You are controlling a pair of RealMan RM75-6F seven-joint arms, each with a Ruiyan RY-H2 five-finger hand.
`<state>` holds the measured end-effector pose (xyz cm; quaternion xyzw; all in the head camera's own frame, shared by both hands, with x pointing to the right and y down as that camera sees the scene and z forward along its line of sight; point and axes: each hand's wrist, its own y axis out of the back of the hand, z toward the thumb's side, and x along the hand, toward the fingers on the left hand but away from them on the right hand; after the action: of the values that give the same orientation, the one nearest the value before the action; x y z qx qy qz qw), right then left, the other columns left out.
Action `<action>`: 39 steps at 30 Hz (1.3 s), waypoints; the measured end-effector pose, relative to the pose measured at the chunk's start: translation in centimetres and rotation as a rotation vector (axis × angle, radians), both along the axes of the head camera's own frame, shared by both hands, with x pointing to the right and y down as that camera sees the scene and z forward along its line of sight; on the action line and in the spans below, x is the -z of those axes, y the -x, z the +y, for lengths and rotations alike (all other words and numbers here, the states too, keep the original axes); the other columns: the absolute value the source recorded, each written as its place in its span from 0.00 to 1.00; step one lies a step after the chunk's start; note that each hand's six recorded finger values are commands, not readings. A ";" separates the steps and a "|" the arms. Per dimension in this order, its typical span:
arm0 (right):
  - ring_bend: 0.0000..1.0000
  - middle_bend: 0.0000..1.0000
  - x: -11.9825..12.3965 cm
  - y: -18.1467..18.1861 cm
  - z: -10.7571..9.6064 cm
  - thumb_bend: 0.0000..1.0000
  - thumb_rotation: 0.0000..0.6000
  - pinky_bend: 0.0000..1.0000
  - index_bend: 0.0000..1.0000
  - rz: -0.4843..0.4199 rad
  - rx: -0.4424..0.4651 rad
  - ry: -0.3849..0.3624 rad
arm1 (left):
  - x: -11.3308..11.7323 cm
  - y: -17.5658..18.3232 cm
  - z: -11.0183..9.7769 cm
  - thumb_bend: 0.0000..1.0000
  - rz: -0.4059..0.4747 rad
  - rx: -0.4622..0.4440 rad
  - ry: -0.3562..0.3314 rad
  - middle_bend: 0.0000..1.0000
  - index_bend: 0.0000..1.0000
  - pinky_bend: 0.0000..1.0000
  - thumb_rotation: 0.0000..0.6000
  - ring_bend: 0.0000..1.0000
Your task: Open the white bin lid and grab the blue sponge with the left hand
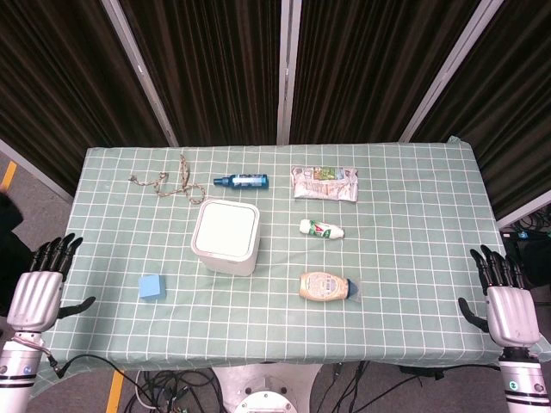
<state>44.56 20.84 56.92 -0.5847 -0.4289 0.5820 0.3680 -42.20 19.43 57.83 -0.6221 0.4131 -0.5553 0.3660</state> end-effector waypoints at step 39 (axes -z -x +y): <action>0.00 0.00 -1.2 -1.1 0.0 0.22 1.00 0.00 0.00 0.003 -0.024 0.029 | -2.9 -20.1 -4.8 0.09 0.180 -0.585 0.064 0.02 0.02 0.08 1.00 0.00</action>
<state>45.63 20.86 58.08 -0.5840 -0.4267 0.5935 0.3530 -22.15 14.59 60.75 -0.7725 0.2296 -0.3816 0.4526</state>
